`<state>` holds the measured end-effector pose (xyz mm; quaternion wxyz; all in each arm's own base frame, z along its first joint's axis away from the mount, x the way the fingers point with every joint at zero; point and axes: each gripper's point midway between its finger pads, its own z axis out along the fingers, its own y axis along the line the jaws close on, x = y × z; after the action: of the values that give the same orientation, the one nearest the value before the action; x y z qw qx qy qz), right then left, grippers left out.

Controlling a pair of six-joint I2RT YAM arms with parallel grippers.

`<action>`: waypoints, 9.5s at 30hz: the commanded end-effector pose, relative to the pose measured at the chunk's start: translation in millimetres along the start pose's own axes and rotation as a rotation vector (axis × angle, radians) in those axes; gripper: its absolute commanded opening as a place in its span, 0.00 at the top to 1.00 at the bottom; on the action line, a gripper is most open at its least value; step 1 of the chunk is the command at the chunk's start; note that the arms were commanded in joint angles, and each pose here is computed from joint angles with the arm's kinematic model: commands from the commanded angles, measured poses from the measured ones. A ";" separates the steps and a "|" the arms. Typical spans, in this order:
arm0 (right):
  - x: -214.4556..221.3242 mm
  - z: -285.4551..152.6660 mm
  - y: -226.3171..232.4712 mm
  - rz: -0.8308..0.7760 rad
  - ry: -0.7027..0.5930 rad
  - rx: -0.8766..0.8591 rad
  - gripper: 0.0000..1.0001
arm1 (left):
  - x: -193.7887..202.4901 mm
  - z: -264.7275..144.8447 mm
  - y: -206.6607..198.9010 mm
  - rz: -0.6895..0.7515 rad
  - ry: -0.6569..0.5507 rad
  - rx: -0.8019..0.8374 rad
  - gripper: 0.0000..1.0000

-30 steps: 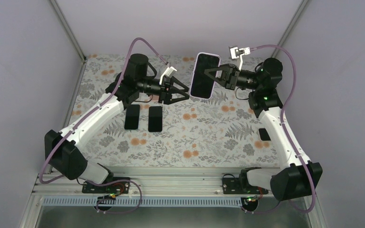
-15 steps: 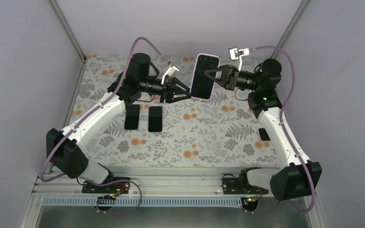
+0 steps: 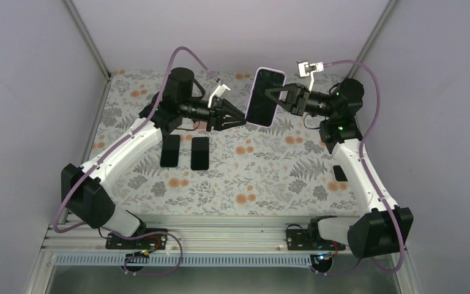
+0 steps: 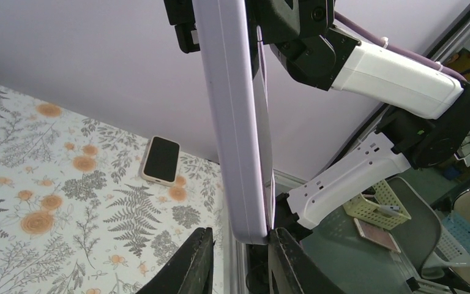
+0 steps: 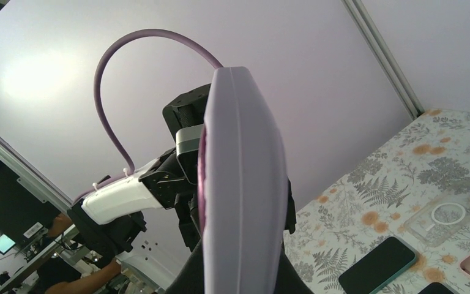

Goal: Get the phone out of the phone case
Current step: Remove the phone case from the phone.

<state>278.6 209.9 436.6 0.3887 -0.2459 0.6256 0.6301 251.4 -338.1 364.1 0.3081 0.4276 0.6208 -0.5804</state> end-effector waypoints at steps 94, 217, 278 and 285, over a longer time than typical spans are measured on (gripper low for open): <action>-6.9 -13.9 23.1 0.051 -0.070 -0.081 0.96 | 3.0 0.5 -22.5 -0.026 -0.019 0.108 0.51; 113.7 59.5 6.3 0.092 0.329 -0.279 0.96 | -38.5 -2.1 -7.5 -0.013 -0.148 0.084 0.65; 85.1 78.1 -84.1 -0.891 0.396 0.659 0.16 | -0.2 -53.6 124.3 -0.571 -0.330 -0.182 0.98; 99.8 87.9 -93.3 -0.993 0.451 0.734 0.16 | 0.0 -53.0 125.7 -0.582 -0.330 -0.177 0.98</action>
<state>299.3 307.5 318.5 0.5374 -0.4777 0.6835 0.1255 364.9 -290.3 286.9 0.2324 0.0845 0.7298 -0.6373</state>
